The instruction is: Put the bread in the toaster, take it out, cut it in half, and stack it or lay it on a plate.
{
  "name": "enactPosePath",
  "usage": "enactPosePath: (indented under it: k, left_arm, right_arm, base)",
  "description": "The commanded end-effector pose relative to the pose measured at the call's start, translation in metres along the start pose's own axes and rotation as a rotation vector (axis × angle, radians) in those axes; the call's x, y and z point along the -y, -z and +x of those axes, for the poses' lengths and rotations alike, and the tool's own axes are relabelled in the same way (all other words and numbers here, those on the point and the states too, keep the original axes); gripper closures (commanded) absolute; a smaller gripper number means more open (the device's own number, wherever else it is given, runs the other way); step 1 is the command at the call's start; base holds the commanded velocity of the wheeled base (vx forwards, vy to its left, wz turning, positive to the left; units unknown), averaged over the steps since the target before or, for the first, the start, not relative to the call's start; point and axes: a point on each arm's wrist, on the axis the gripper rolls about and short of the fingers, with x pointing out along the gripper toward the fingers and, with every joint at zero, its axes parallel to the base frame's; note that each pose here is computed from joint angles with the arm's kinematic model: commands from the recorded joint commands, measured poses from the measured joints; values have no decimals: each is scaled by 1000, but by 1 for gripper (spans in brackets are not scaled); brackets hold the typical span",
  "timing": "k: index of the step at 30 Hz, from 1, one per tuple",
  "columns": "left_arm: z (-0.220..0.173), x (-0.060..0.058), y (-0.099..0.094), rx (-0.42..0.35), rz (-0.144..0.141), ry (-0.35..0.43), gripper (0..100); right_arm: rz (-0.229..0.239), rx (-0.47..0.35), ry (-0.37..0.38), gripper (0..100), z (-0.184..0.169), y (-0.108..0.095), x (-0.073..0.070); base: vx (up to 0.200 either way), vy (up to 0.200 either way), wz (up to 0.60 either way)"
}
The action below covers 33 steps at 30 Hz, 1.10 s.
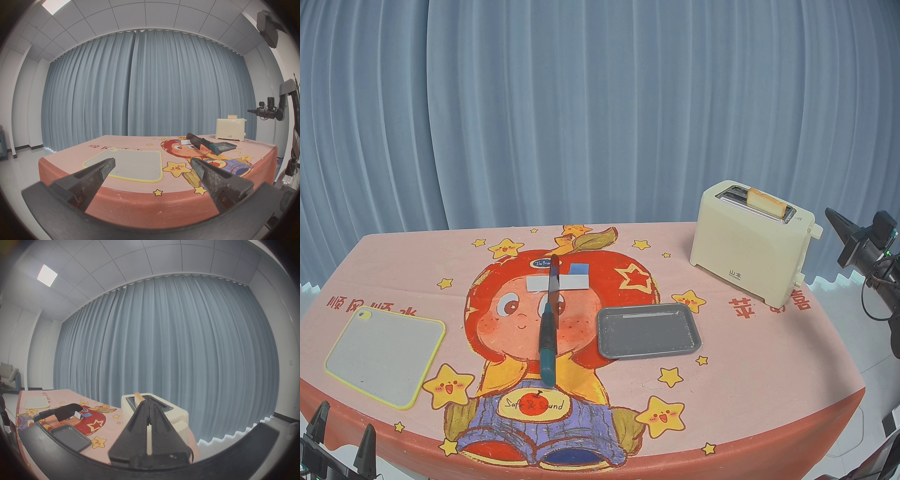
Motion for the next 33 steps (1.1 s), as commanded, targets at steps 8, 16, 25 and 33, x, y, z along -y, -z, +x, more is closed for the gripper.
enactPosePath:
  k: [8, 16, 25, 33]
  left_arm:
    - [0, 0, 5, -1, -1, -1, 0]
    - [0, 0, 5, -1, -1, -1, 0]
    - [0, 0, 5, -1, -1, -1, 0]
    - [0, 0, 5, -1, -1, -1, 0]
  right_arm:
    - [28, -88, 49, 100, 8, 28, 18]
    - [29, -98, 83, 100, 8, 32, 30]
    - [43, -130, 76, 100, 10, 42, 29]
    - [54, -158, 77, 100, 9, 49, 29]
  base:
    - [0, 0, 0]
    - [0, 0, 0]
    - [0, 0, 0]
    - [0, 0, 0]
